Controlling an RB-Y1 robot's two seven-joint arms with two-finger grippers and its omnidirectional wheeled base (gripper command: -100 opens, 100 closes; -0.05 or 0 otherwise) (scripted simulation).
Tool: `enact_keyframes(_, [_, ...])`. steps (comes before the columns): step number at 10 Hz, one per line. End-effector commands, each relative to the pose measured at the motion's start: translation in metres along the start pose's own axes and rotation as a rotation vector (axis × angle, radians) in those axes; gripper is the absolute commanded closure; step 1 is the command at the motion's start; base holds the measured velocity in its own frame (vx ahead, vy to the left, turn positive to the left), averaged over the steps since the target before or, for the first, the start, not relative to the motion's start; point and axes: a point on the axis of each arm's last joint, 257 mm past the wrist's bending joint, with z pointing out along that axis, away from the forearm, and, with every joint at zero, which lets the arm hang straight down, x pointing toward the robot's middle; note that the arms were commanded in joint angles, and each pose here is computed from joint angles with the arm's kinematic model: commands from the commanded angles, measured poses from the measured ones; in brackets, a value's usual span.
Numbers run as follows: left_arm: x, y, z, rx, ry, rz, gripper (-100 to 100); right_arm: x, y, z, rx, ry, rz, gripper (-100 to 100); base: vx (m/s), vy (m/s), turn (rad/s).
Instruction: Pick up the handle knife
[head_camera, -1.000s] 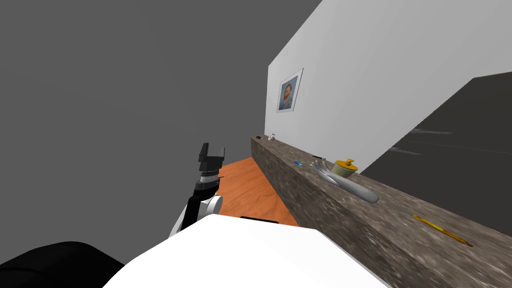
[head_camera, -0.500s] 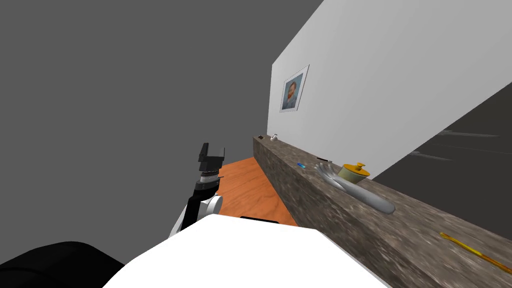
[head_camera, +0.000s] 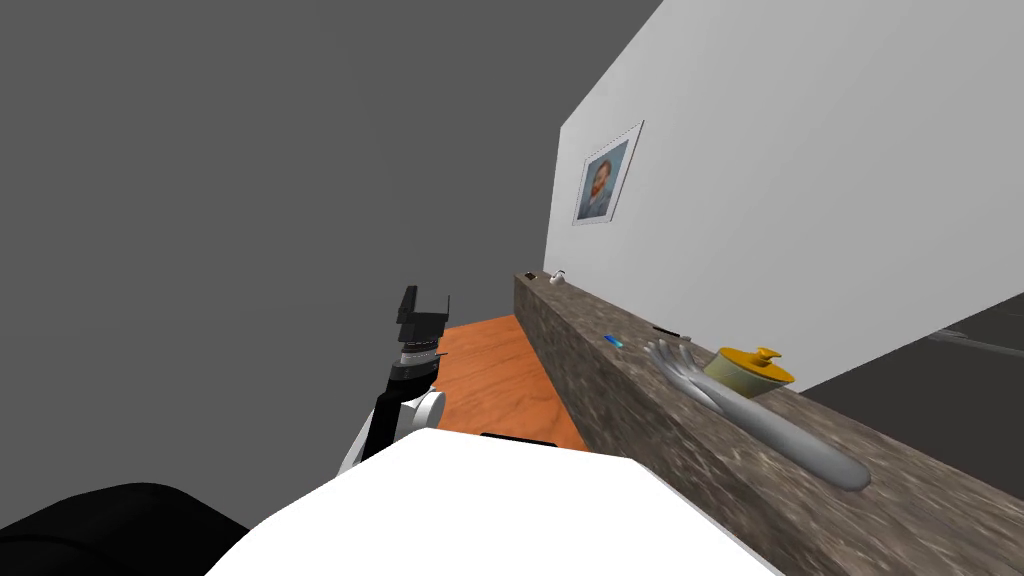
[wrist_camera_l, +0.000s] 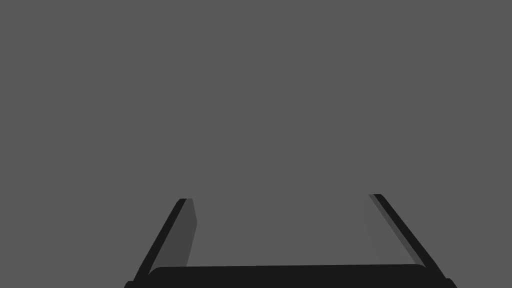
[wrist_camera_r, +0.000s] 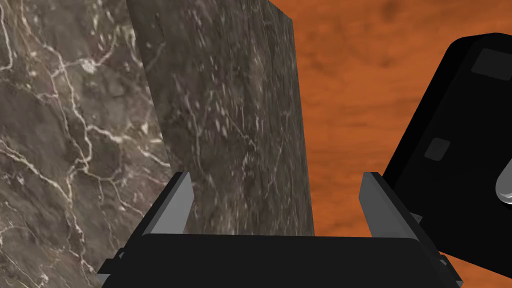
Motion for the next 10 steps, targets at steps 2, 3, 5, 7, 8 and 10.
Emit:
enact_keyframes(2, [0.000,0.000,0.000,0.000,0.000,0.000,0,0.014,-0.019,-0.010,0.032,0.041,-0.053,-100,0.035,-0.070,0.057])
enact_keyframes(3, [0.000,0.000,0.000,0.000,0.000,0.000,0,0.021,-0.032,-0.017,0.054,0.065,-0.090,-100,0.063,-0.155,0.288])
enact_keyframes(5, [0.000,0.000,0.000,0.000,0.000,0.000,0,0.021,-0.032,-0.017,0.054,0.065,-0.090,-100,0.035,-0.125,0.085])
enact_keyframes(7, [0.000,0.000,0.000,0.000,0.000,0.000,0,0.026,-0.052,-0.026,0.088,0.095,-0.146,-100,0.041,-0.173,0.195])
enact_keyframes(8, [0.000,0.000,0.000,0.000,0.000,0.000,0,0.026,-0.052,-0.026,0.088,0.095,-0.146,-100,0.038,-0.208,0.117])
enact_keyframes(10, [0.000,0.000,0.000,0.000,0.000,0.000,0,0.026,-0.058,-0.029,0.098,0.101,-0.167,-100,0.039,-0.175,0.101])
